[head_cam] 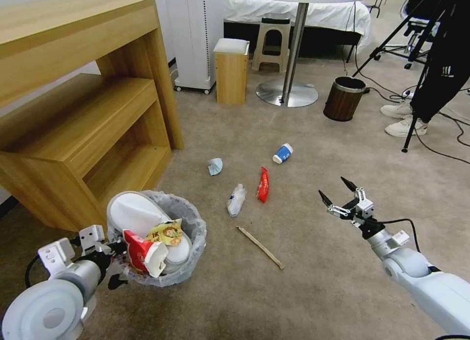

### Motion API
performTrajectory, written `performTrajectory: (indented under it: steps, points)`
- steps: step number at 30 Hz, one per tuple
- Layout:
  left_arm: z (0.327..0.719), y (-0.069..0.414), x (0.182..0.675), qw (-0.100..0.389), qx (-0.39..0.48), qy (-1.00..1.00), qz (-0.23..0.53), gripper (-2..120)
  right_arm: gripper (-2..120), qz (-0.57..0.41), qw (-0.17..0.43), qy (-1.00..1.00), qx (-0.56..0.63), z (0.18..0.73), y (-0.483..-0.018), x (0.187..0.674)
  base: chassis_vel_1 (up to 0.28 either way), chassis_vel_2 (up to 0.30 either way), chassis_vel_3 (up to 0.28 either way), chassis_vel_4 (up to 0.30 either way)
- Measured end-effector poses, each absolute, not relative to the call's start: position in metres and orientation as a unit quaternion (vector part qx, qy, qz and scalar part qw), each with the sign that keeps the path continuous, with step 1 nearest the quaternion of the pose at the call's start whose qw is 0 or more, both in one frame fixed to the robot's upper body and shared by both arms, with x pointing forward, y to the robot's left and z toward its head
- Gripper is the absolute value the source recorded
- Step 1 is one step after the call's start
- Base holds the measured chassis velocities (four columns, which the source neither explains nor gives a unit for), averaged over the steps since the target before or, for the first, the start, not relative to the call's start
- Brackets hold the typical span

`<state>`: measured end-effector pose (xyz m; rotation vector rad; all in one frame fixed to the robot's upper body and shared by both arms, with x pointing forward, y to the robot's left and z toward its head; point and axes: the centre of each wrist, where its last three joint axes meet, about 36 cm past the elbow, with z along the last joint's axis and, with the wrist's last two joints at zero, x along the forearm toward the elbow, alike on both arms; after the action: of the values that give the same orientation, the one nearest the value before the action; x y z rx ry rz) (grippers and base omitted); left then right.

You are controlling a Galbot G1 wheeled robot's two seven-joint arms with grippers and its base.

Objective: Pick up the trash bin and place the garbage on the floor into it.

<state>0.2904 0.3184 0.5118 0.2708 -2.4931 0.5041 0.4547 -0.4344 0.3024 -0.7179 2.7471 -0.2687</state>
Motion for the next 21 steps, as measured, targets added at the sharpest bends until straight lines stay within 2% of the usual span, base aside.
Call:
performTrajectory:
  steps: [21]
  points:
    - [0.502, 0.341, 0.255, 0.245, 0.168, -0.942, 0.156, 0, 88, -0.071, 0.144, 0.96, -0.228, 0.268, -0.396, 0.463, 0.0, 0.0, 0.0, 0.0]
